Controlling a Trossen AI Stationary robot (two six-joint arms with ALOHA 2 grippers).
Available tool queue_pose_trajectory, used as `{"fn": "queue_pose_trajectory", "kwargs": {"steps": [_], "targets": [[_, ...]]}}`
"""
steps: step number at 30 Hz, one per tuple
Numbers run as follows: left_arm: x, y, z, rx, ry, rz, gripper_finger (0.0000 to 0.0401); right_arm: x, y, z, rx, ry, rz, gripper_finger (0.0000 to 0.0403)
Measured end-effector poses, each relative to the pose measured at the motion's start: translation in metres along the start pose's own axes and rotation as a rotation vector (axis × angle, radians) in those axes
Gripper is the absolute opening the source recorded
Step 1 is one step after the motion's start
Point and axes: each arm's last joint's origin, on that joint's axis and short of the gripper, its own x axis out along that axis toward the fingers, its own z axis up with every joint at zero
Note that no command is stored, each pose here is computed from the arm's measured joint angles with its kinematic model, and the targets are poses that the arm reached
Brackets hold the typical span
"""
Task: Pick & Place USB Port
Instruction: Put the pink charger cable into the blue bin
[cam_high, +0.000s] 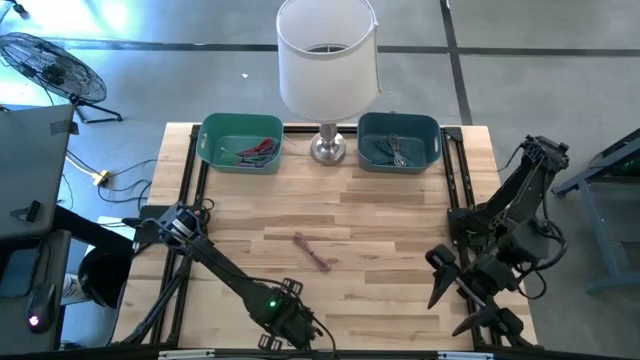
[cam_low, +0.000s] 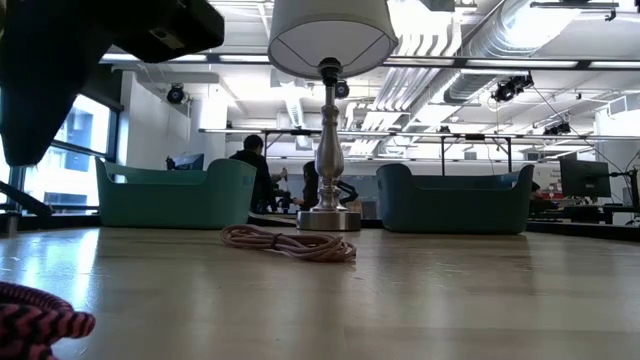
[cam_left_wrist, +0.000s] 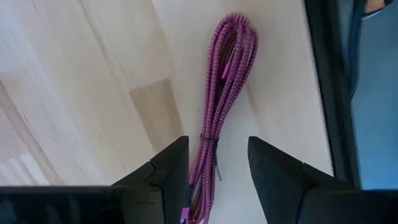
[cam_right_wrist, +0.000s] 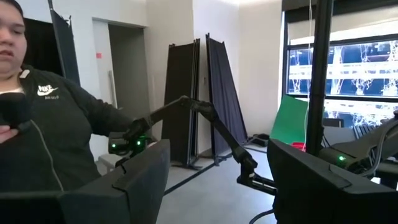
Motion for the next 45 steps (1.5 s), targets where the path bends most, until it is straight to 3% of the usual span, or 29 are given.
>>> {"fn": "queue_pose_trajectory", "kwargs": {"steps": [30,35,40,45], "targets": [[0.039,0.005,-0.015,-0.004,0.004,0.001,0.0159,0.0,0.001,-0.001,0.002,0.007,0.029,0.0261],[0.049,0.007,-0.021,-0.028,0.009,-0.029,0.0116,0.0,0.001,-0.001,0.026,0.008,0.037,0.0261],[0.056,0.01,-0.025,-0.104,0.018,-0.063,0.0023,0.0,0.001,-0.001,0.035,0.008,0.041,0.0261],[0.051,0.014,-0.02,-0.202,-0.01,-0.068,0.0017,0.0,0.002,-0.001,0.043,0.008,0.054,0.0261]]}}
